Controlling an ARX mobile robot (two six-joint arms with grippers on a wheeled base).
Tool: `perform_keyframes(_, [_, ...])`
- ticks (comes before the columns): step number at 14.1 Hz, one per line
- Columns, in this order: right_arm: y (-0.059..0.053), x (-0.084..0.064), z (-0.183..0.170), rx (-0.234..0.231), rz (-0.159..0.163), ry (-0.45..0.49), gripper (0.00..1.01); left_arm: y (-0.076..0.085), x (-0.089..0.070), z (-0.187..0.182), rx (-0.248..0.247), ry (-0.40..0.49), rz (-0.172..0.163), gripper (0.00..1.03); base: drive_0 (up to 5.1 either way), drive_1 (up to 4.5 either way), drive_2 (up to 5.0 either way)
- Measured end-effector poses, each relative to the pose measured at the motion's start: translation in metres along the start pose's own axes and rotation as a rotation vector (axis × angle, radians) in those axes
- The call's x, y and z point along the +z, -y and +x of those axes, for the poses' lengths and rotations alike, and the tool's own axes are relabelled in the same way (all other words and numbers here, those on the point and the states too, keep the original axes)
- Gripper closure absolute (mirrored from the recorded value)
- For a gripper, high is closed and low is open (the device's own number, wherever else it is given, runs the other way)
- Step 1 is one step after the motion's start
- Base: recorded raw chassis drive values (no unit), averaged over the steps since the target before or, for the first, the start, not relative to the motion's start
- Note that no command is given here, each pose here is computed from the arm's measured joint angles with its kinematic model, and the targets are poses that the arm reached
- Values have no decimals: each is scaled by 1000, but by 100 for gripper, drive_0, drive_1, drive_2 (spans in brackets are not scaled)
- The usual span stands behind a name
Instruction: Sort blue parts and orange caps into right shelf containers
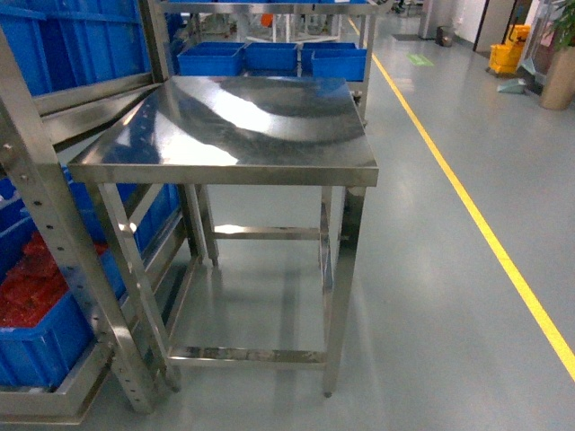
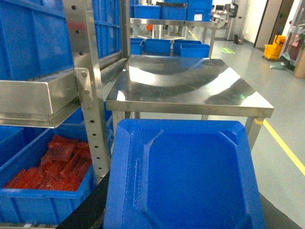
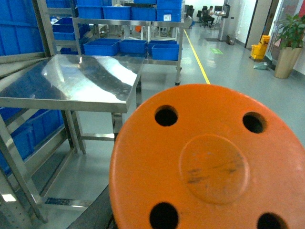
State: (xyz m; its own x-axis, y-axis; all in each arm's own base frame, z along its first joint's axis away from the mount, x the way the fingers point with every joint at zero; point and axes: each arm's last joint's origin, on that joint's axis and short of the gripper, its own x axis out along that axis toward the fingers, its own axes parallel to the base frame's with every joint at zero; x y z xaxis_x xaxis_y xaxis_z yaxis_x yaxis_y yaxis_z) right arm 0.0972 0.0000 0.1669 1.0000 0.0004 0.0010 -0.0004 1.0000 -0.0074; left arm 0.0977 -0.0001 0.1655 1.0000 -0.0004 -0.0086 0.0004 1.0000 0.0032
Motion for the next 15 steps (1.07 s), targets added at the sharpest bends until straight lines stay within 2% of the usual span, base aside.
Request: perform_keyframes(15, [0,0,0,-1,0,0,57,0,0,0,0,2,0,60,13,446,-420])
